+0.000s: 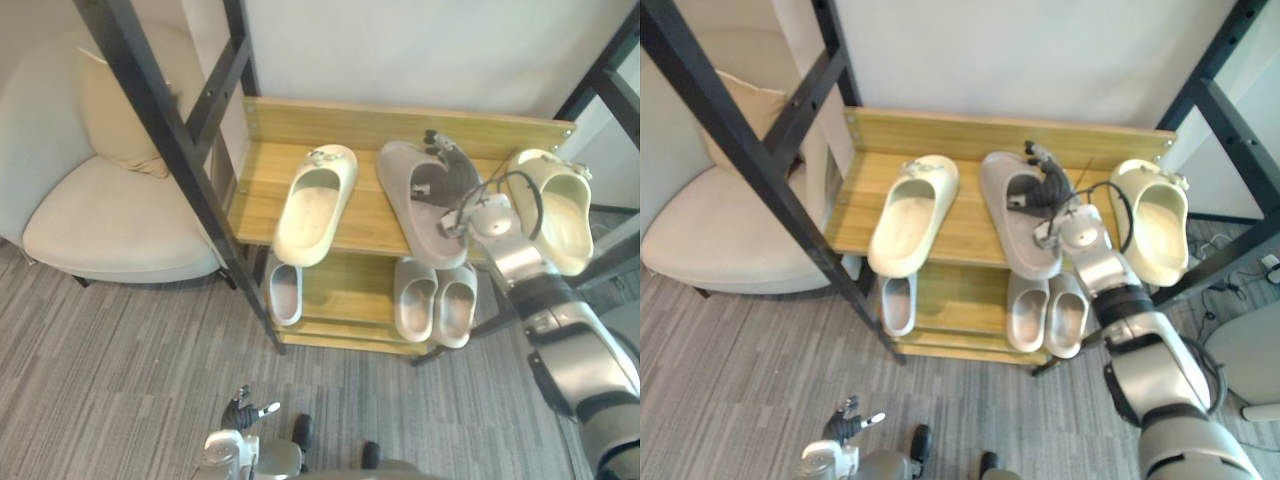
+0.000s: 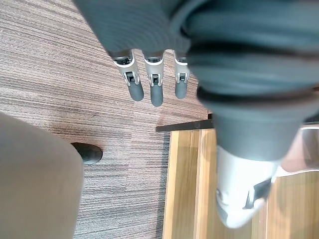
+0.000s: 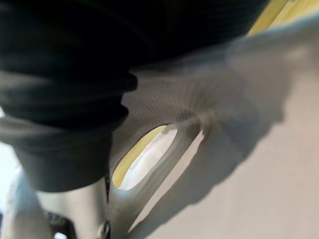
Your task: Organize the slippers on the shoe rack
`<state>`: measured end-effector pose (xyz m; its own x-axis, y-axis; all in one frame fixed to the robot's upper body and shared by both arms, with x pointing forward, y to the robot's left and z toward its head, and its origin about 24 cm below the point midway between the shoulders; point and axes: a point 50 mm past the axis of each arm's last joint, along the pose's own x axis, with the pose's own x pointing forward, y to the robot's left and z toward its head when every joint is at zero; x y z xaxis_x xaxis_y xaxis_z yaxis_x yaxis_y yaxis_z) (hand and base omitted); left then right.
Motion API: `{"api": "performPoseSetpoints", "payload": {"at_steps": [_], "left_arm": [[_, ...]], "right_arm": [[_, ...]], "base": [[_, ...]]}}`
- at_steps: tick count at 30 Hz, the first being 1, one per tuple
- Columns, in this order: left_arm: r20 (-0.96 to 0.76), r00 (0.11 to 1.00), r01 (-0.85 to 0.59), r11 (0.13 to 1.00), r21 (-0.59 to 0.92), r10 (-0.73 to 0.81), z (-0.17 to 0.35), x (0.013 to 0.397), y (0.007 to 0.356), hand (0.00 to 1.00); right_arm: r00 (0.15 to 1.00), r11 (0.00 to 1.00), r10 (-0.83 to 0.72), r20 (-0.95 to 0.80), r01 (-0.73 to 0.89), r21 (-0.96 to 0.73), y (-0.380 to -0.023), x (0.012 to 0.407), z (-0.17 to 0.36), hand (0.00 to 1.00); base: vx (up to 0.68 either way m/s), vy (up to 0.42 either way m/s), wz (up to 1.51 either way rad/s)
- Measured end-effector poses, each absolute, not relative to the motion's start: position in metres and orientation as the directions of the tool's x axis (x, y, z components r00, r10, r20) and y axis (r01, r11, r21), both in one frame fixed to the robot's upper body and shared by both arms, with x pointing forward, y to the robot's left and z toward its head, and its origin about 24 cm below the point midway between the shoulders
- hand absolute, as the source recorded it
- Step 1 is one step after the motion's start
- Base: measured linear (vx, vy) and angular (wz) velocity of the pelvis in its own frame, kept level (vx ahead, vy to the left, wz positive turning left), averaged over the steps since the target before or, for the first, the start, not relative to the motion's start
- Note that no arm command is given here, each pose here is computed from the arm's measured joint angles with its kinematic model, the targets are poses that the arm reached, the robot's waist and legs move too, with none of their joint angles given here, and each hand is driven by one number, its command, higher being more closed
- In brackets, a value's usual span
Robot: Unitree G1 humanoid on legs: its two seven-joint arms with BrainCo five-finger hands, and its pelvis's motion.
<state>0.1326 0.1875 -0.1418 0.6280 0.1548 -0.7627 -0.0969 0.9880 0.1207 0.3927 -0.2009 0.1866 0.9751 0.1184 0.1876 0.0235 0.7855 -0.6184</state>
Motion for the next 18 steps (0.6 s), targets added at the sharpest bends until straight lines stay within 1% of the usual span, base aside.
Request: {"api": "performPoseSetpoints", "payload": {"at_steps": [5, 12, 18], "left_arm": [[-0.761, 0.632, -0.079, 0.989, 0.125, 0.147, -0.141, 0.134, 0.187, 0.00], [-0.761, 0.631, -0.080, 0.989, 0.127, 0.149, -0.141, 0.134, 0.187, 0.00], [-0.763, 0.629, -0.080, 0.988, 0.128, 0.150, -0.142, 0.134, 0.187, 0.00]], "right_arm": [[0.972, 0.773, 0.133, 0.193, 0.020, -0.634, -0.197, 0.396, 0.193, 1.00], [0.969, 0.780, 0.141, 0.202, 0.017, -0.625, -0.195, 0.395, 0.194, 1.00], [0.955, 0.834, 0.162, 0.247, 0.001, -0.551, -0.196, 0.379, 0.186, 1.00]], "base": [[-0.03, -0.034, 0.00], [-0.02, -0.033, -0.01], [0.00, -0.005, 0.00]]}}
